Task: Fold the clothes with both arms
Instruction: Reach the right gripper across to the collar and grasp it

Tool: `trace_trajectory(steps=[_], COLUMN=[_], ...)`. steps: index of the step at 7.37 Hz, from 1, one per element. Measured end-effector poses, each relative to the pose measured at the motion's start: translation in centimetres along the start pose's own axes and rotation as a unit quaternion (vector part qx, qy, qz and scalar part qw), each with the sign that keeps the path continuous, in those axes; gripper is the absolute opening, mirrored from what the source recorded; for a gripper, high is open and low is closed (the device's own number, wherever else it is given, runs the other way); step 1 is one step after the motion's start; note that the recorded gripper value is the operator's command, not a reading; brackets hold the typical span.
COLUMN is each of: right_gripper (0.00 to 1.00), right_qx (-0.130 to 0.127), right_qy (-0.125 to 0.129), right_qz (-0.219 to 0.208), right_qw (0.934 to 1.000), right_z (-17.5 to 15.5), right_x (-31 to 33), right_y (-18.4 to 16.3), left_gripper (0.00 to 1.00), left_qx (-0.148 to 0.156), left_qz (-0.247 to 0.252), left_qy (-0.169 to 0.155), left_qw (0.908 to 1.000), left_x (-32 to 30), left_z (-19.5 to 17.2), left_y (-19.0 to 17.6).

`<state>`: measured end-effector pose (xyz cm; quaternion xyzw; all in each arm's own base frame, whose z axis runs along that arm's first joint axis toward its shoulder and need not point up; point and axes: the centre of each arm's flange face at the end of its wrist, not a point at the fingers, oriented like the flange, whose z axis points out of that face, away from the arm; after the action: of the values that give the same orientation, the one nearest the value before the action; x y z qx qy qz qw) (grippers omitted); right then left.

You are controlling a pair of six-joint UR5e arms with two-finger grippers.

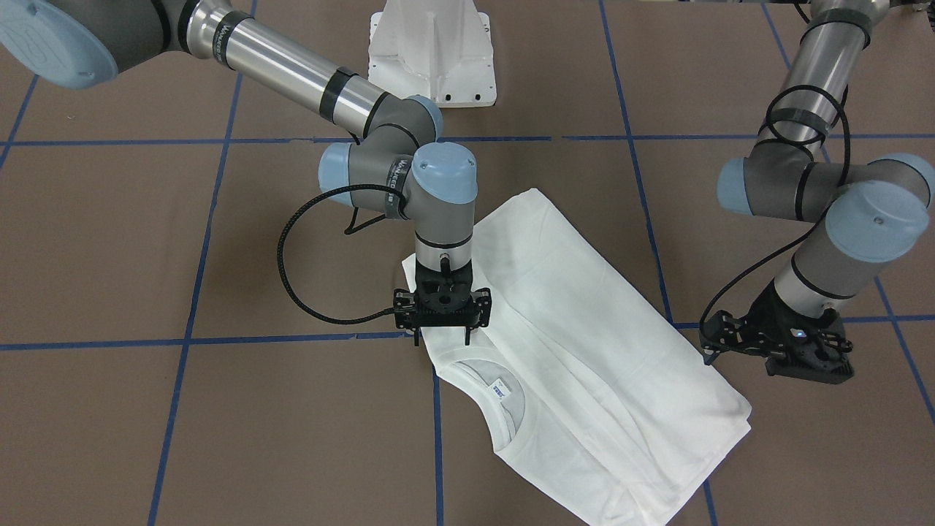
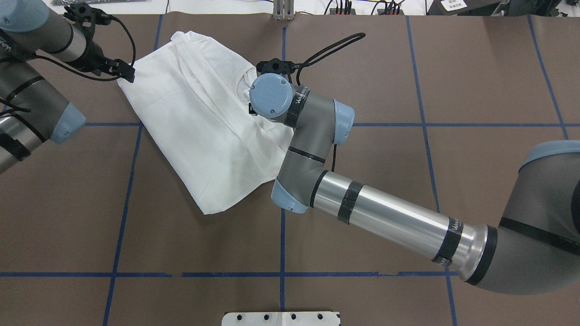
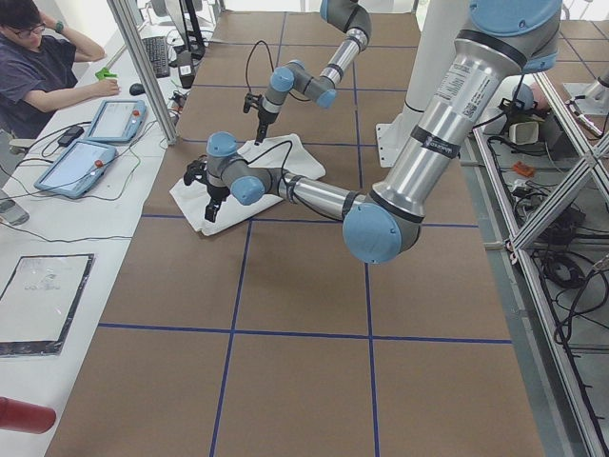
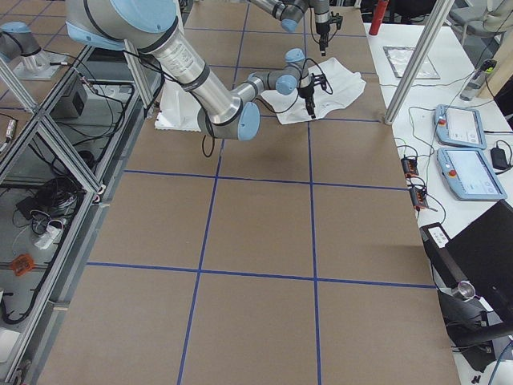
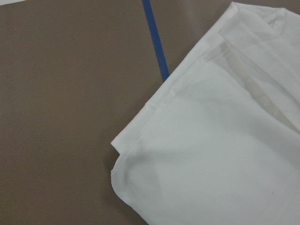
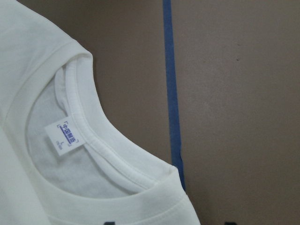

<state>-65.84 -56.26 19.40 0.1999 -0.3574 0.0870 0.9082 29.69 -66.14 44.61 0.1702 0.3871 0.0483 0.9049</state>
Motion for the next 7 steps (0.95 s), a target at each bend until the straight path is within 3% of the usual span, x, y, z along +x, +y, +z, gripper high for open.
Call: trace_trajectory(steps=[3, 7], right_gripper=[0.71, 0.7], right_qx=[0.009, 0.008], right_qy=[-0.016, -0.014], right_qz=[-0.002, -0.012], right_qw=[0.9998, 0.9998], right_z=[1.2, 1.7], right_x=[0.1, 0.6], right_y=[0.3, 0.6], left_gripper=[1.0, 1.0], left_qx=[0.0, 0.0], left_qz=[0.001, 0.001], left_qy=[0.0, 0.0], left_qw=[1.0, 1.0], left_x=[0.1, 0.1], left_z=[0.1, 0.1], left_y=[0.0, 0.0])
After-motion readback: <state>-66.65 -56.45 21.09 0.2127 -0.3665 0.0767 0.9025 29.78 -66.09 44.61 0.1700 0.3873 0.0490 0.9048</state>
